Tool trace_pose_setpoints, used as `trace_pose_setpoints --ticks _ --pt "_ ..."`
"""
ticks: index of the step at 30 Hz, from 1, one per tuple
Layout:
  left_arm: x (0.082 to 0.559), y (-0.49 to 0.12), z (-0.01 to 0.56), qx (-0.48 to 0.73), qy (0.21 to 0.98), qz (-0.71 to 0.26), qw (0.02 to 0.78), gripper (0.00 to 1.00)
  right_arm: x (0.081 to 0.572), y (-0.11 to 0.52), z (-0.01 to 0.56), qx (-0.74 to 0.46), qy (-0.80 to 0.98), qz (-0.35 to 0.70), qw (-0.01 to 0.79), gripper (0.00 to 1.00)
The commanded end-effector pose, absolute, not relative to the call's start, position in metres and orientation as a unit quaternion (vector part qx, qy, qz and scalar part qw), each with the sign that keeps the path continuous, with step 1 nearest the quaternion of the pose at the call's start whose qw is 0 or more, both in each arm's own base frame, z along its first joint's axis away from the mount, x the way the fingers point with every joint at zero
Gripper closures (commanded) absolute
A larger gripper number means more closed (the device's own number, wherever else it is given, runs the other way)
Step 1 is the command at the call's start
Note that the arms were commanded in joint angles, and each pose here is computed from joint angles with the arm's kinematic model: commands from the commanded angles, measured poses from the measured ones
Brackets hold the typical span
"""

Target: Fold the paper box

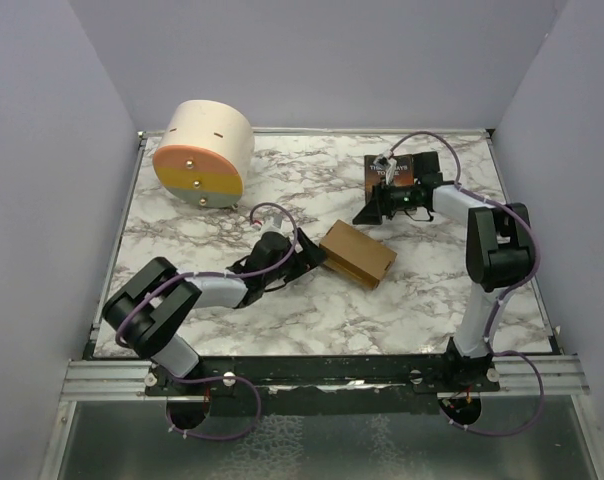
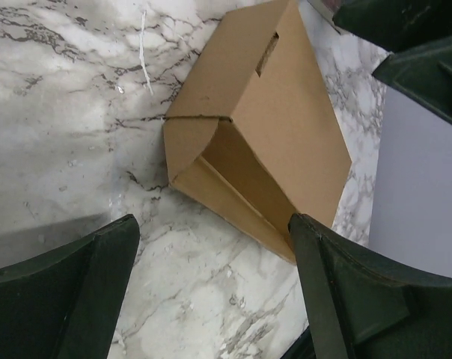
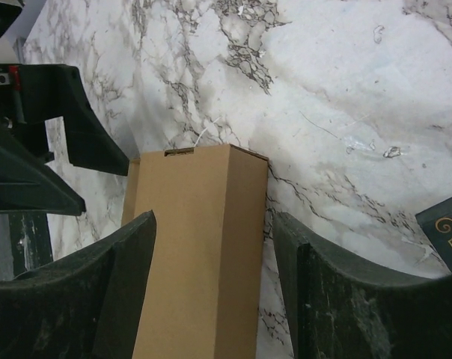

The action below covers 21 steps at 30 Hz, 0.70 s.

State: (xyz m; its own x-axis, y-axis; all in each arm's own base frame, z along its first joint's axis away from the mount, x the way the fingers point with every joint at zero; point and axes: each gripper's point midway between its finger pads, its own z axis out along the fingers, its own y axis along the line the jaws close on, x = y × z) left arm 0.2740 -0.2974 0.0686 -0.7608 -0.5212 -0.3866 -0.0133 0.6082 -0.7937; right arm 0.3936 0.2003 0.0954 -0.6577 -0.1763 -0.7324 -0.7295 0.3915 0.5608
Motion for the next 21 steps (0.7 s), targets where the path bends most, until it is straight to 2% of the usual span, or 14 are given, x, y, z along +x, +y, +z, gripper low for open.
trace_pose_setpoints --ticks 1,10,16,21 --pt "0.300 -0.304 0.077 -0.211 0.825 -0.414 0.321 0.15 0.389 0.210 0.085 -0.289 0.782 0.478 0.278 0.37" --pt "0.314 -0.317 0.078 -0.230 0.817 -0.425 0.314 0.14 0.381 0.215 0.070 -0.281 0.784 0.492 0.254 0.40" --pt "0.318 -0.321 0.074 -0.240 0.820 -0.421 0.305 0.20 0.377 0.216 0.065 -0.279 0.785 0.494 0.247 0.43" --pt "0.321 -0.321 0.076 -0.240 0.819 -0.419 0.309 0.26 0.373 0.218 0.061 -0.279 0.786 0.497 0.239 0.49"
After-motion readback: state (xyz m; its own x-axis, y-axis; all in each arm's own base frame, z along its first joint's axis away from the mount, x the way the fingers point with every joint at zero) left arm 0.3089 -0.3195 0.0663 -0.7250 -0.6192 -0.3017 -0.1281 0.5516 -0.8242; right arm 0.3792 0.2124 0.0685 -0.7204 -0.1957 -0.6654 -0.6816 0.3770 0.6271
